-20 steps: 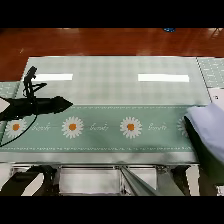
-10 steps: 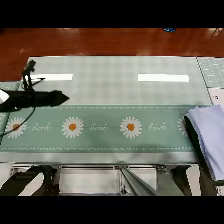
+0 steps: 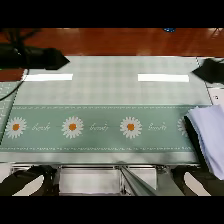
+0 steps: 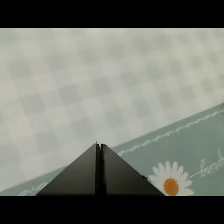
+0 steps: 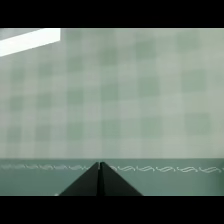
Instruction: Fold the shirts.
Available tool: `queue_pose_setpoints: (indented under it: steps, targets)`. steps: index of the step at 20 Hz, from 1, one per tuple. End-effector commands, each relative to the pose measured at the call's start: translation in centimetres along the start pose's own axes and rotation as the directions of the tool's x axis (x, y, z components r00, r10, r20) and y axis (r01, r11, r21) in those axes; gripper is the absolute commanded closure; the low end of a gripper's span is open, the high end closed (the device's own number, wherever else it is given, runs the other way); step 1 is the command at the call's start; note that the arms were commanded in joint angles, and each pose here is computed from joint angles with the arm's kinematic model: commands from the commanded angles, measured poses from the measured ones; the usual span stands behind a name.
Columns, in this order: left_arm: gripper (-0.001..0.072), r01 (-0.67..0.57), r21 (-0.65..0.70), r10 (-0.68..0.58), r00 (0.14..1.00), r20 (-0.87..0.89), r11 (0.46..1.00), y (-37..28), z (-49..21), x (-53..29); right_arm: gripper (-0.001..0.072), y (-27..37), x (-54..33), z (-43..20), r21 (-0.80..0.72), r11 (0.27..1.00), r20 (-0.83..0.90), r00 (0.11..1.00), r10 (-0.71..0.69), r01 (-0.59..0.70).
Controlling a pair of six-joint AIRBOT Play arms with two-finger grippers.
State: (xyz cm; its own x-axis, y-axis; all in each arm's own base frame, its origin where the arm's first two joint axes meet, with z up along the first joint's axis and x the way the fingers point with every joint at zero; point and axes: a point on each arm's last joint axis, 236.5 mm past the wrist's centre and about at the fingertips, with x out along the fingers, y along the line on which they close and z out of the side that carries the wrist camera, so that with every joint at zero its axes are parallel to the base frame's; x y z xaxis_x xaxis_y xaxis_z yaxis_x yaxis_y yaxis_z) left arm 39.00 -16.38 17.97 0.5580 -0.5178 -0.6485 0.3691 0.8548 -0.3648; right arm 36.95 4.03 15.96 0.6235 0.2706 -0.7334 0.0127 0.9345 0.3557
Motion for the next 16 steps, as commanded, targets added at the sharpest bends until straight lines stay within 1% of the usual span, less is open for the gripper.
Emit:
queue_pose_setpoints:
  steps: [1, 3, 5, 16]
  targets:
    - [0.0687, -0.163, 0.034, 0.166, 0.968, -0.189, 0.986, 3.6, -6.5, 3.3, 0.0691, 3.0, 7.4, -4.5, -0.301, 0.940, -0.136, 0.968, -0.209, 0.160]
    - [0.0687, -0.198, 0.002, 0.192, 0.949, -0.251, 0.980, 5.9, -9.8, 4.6, 0.0691, 1.8, 10.8, -7.2, -0.301, 0.936, -0.255, 0.930, -0.264, 0.184]
    - [0.0687, -0.204, -0.016, 0.192, 0.944, -0.267, 0.979, 6.4, -10.3, 4.5, 0.0691, 1.0, 12.1, -9.3, -0.293, 0.937, -0.341, 0.895, -0.288, 0.190]
    - [0.0687, -0.204, -0.018, 0.190, 0.938, -0.291, 0.979, 6.5, -10.9, 4.7, 0.0691, 1.0, 12.5, -9.4, -0.295, 0.937, -0.345, 0.893, -0.289, 0.189]
